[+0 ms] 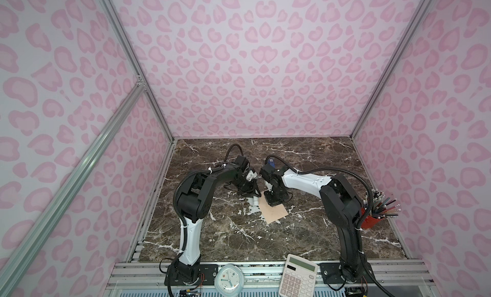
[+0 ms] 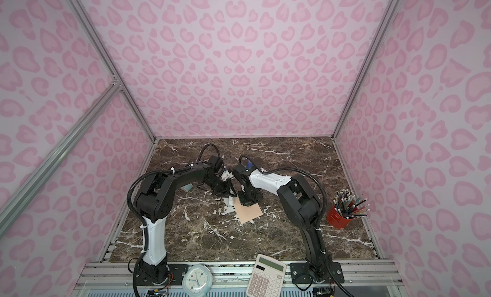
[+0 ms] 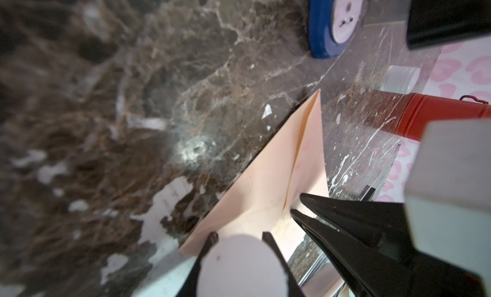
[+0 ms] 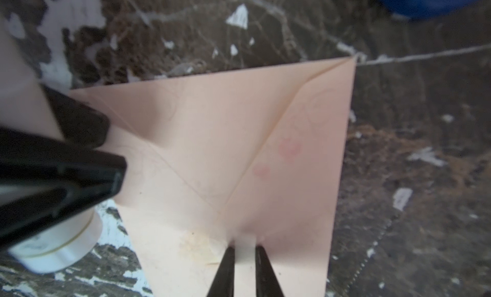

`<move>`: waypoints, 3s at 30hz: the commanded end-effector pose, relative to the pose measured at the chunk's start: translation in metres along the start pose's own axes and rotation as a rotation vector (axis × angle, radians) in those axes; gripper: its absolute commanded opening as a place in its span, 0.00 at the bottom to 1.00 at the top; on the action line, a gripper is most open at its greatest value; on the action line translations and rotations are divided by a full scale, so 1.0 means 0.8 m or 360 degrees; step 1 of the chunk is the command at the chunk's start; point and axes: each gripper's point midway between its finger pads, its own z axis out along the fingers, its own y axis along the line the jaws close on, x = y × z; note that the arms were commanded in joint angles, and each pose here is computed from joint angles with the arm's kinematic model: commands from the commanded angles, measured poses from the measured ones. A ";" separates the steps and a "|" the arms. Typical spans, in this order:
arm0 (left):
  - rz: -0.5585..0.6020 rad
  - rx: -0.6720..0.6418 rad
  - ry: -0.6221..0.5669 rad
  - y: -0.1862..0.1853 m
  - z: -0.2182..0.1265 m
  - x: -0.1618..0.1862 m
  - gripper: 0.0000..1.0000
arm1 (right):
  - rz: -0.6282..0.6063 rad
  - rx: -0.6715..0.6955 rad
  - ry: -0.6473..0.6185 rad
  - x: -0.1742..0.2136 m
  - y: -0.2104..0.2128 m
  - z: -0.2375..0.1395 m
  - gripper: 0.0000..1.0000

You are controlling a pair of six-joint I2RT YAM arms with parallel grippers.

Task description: Place the letter into the envelope and seal it

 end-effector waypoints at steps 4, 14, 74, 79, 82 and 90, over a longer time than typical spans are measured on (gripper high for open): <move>-0.0037 -0.0052 0.0049 0.011 -0.002 0.012 0.07 | 0.0039 0.0031 0.0256 0.039 -0.005 0.057 0.23; -0.0035 -0.0054 0.0058 0.013 -0.004 0.012 0.07 | 0.0057 0.0039 0.0257 0.039 -0.006 0.060 0.30; -0.0036 -0.0034 0.0068 0.011 -0.005 0.008 0.07 | -0.0028 -0.0039 0.0310 0.042 0.017 0.066 0.28; -0.0029 -0.0038 0.0069 0.012 -0.005 0.009 0.07 | -0.0036 -0.0032 0.0275 0.038 0.014 0.053 0.29; -0.0020 -0.0039 0.0065 0.011 -0.006 0.008 0.07 | -0.0063 -0.0055 0.0216 0.023 0.019 0.031 0.31; -0.0016 -0.0057 0.0074 0.014 -0.005 0.009 0.07 | -0.0061 -0.0138 0.0140 0.010 0.018 -0.014 0.35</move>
